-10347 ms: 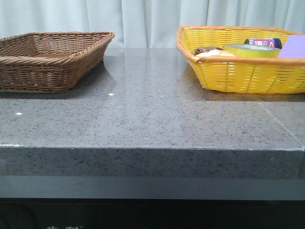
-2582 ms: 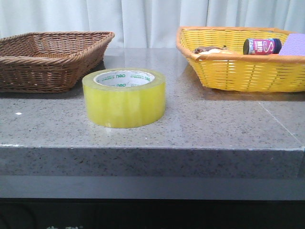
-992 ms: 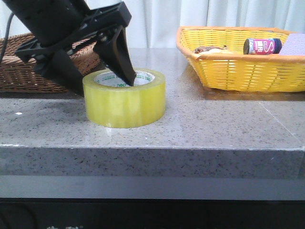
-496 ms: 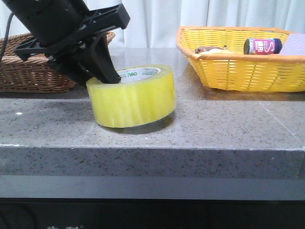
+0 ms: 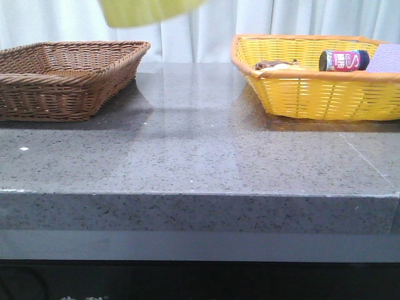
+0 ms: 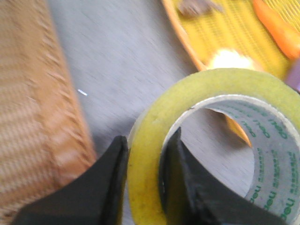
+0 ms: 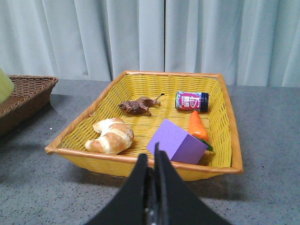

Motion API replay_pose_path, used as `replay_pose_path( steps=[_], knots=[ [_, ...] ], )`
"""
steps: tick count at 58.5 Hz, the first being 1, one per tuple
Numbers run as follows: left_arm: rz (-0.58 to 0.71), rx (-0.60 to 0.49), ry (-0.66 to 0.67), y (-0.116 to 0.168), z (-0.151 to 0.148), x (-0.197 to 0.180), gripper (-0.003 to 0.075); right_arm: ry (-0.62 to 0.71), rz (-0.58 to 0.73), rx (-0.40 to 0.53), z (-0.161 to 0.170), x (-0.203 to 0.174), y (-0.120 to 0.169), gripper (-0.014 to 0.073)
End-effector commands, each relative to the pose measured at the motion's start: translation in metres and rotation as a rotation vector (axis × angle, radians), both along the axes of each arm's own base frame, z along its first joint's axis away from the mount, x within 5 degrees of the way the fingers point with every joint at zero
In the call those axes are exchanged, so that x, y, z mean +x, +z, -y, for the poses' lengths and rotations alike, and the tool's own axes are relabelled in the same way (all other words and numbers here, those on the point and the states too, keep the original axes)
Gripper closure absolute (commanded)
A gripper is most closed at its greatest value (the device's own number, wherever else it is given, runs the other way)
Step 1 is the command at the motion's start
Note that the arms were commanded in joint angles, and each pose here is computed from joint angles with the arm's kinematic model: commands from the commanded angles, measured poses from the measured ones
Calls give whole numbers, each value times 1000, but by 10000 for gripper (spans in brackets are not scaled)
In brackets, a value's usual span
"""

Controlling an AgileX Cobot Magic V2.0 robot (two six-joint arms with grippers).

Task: Transfer tape with both arms
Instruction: 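Grasp the tape roll rim with the left gripper and lift, then lower the tape roll into the brown basket and open the left gripper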

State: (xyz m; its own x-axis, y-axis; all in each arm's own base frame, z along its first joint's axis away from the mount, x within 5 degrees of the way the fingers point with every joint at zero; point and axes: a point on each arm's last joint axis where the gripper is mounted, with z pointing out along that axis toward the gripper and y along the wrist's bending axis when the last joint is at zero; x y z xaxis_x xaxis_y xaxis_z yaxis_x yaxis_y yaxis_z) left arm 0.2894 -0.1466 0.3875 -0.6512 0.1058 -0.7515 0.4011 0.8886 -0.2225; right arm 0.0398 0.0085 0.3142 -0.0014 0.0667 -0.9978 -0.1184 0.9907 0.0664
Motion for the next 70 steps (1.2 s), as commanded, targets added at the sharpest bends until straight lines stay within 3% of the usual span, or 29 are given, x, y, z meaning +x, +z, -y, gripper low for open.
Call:
replay_pose_path(
  steps=[1,9,19,35,40,48,54,64,70],
  knots=[
    [173,-39,92,39,-26,5,691,-16,100,13,1,-1,15,715],
    [179,10,217,36,-63,25,691,-16,100,13,1,-1,15,715],
    [112,40,331,11,-98,54,691,-16,100,13,1,-1,15,715],
    [-30,80,372,-41,-111,91,683,-16,100,13,1,-1,15,715],
    [-43,84,371,-46,-111,94,628,-16,100,13,1,-1,15,715],
    [-43,84,371,-45,-111,94,414,-16,100,13,1,-1,15,715],
    [-31,81,371,-40,-111,91,309,-16,100,13,1,-1,15,715],
    [40,72,374,-15,-113,75,311,-16,100,13,1,-1,15,715],
    [94,67,376,4,-114,60,412,-16,100,13,1,-1,15,715]
  ],
)
